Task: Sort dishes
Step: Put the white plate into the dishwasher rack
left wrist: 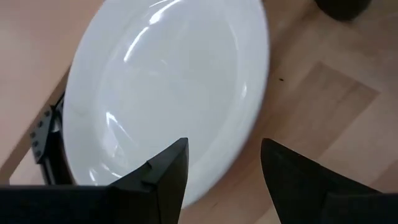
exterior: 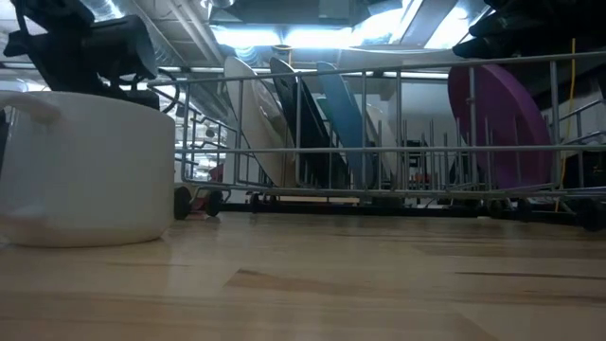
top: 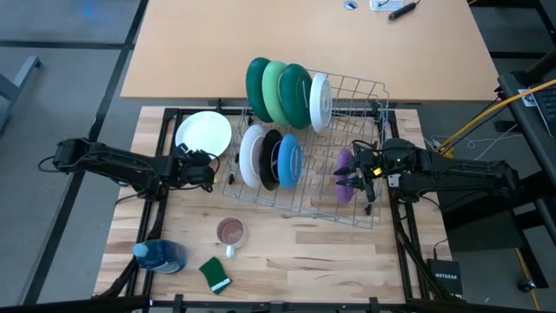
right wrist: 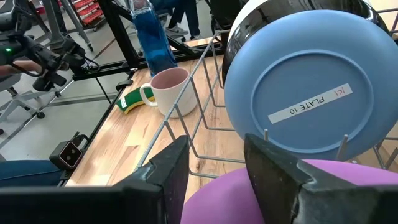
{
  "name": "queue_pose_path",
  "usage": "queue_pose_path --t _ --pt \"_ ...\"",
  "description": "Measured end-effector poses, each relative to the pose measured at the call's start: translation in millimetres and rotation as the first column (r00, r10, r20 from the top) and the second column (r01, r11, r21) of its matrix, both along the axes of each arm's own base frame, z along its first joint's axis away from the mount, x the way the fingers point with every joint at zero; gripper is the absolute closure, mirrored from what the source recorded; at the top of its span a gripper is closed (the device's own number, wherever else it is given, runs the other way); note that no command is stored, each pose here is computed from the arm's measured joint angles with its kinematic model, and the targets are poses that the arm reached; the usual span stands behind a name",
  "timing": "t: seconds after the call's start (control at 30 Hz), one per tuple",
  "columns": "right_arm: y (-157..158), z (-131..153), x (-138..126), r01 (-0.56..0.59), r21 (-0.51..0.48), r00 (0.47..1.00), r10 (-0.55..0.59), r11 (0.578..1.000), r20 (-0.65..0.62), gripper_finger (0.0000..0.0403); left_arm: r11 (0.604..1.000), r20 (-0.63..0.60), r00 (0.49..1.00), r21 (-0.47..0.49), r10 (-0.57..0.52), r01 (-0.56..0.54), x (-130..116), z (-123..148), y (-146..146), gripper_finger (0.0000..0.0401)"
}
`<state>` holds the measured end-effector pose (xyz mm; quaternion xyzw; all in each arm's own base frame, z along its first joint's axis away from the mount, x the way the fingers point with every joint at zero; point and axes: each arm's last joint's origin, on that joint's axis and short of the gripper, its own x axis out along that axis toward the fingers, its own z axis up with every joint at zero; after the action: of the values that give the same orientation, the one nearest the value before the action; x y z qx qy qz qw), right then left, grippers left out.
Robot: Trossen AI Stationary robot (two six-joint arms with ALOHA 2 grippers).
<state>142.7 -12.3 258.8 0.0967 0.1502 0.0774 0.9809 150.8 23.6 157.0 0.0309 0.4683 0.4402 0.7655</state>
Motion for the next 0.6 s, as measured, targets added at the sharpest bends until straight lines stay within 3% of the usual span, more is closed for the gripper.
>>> queue_pose_path --t 0.6 --pt "0.0 0.0 0.0 0.0 0.0 1.0 0.0 1.0 0.0 0.0242 0.999 0.021 1.0 0.037 0.014 -0.015 -0.8 -4.0 0.8 0.0212"
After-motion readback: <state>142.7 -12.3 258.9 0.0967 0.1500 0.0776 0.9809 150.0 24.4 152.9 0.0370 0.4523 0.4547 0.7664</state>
